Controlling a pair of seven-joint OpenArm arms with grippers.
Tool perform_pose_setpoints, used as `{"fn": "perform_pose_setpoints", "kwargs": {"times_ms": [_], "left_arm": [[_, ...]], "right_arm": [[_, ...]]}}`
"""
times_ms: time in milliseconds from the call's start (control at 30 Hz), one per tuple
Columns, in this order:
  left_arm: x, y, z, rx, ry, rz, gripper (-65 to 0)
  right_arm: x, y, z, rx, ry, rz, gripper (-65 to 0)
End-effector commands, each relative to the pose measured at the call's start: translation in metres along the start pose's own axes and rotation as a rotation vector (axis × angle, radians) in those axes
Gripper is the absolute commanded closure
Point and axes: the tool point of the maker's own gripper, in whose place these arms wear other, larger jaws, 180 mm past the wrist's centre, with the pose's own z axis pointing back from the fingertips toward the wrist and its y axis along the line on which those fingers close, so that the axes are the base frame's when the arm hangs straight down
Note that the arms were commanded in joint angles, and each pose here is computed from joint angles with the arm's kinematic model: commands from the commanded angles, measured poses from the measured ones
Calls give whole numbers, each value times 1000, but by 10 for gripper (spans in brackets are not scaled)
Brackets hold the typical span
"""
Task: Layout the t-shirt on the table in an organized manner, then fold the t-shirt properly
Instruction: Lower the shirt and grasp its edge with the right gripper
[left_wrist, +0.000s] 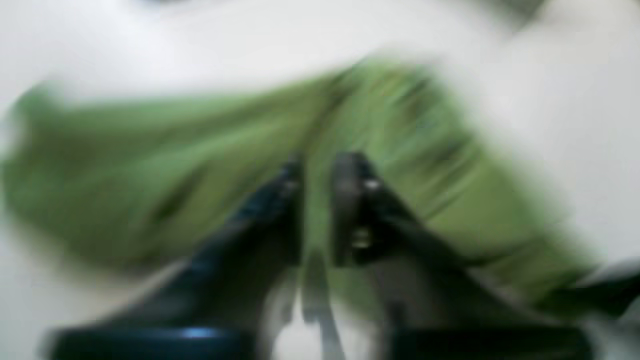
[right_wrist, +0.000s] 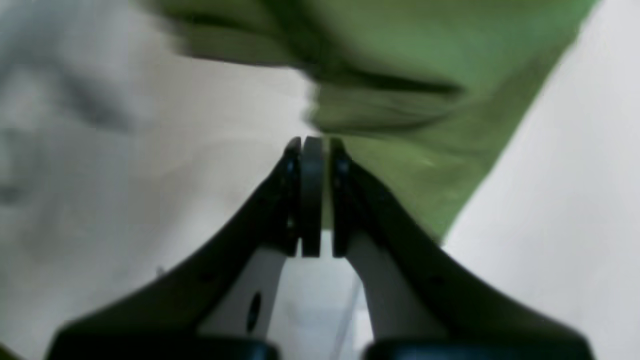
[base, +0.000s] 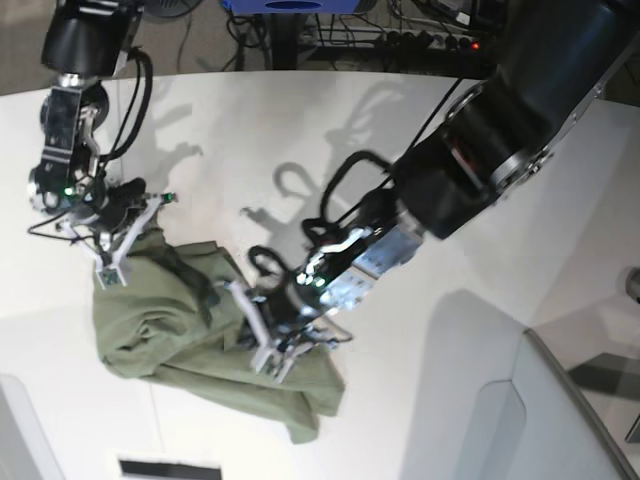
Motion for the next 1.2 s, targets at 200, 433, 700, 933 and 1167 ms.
{"fn": "perform_pose_setpoints", "kwargs": {"times_ms": [200, 433, 700, 933, 1167], "left_arm": [[15, 53, 13, 137, -85, -50, 0], [54, -5, -20, 75, -179, -243, 0], [60, 6, -29, 34, -199, -167, 0], [3, -9, -30, -23, -55, -284, 0], [-7, -57, -26, -124, -81, -309, 0]], "right_arm": [[38, -27, -2, -32, -108, -67, -23], [31, -27, -3, -31, -99, -78, -21], [3, -28, 18, -70, -92, -48, -21], [7, -26, 40, -99, -132, -6, -21], [11, -20, 29, -74, -130, -29, -21]]}}
